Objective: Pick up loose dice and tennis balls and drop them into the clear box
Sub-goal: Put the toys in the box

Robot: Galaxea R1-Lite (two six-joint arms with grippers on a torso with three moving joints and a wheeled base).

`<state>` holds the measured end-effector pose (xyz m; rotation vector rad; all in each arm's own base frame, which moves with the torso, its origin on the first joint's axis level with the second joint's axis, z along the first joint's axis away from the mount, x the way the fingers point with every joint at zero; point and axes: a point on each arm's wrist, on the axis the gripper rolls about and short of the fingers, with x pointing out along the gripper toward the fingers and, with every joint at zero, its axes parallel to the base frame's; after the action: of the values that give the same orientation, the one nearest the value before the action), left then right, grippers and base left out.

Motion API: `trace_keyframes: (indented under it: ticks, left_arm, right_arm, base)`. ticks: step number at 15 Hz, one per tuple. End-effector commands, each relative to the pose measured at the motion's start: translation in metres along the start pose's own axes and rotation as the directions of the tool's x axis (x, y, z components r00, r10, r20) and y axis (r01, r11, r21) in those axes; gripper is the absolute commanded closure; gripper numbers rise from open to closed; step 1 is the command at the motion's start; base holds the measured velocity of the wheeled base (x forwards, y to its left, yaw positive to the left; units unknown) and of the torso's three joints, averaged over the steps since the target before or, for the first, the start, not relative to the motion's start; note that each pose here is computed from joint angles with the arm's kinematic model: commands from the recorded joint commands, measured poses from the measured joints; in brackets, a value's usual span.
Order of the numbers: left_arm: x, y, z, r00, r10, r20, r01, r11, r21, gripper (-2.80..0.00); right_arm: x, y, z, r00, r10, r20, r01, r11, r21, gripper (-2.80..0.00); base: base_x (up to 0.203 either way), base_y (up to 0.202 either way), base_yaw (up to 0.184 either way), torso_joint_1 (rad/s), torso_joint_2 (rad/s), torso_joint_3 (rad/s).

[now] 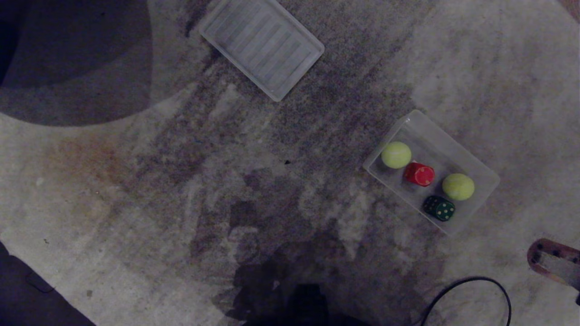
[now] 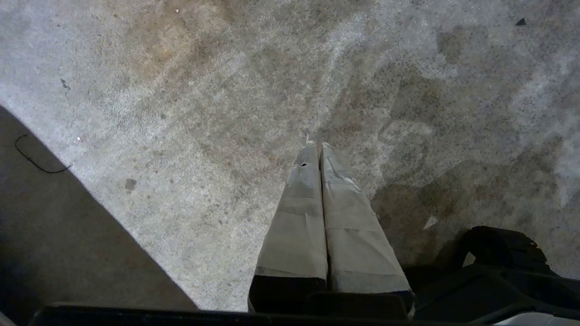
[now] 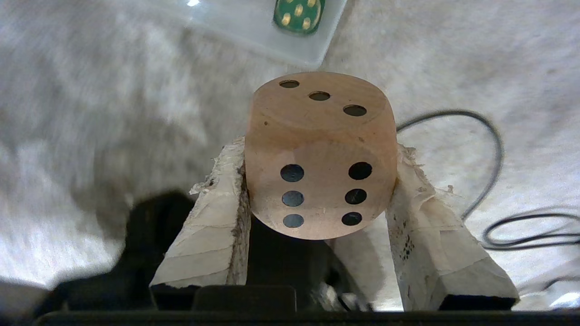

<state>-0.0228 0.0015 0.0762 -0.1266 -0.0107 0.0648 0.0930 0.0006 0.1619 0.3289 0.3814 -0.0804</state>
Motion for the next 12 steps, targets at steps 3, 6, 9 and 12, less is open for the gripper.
trace_keyframes:
  ticks: [3,6,9,12]
  left_arm:
    - [0.0,0.0,0.0,1.0,0.001,-0.002,-0.001,1.0,-0.001,0.0]
    - [0.0,0.0,0.0,1.0,0.001,-0.002,-0.001,1.0,-0.001,0.0]
    - [0.0,0.0,0.0,1.0,0.001,-0.002,-0.001,1.0,-0.001,0.0]
    - [0.0,0.0,0.0,1.0,0.001,-0.002,-0.001,1.0,-0.001,0.0]
  right_arm:
    - [0.124,0.007,0.008,0.991,-0.052,-0.121,0.061,0.996,0.071,0.0]
    - [0.176,0.023,0.03,0.999,0.028,0.045,-0.033,0.992,0.126,0.0]
    - [0.202,0.032,0.042,0.986,0.073,0.147,-0.093,0.987,0.133,0.0]
    - [0.219,0.034,0.043,0.981,0.085,0.172,-0.109,0.984,0.138,0.0]
  base:
    - [0.0,0.0,0.0,0.0,0.0,0.0]
    - [0.0,0.0,0.0,0.0,0.0,0.0]
    - [0.0,0.0,0.0,0.0,0.0,0.0]
    - [0.0,0.0,0.0,0.0,0.0,0.0]
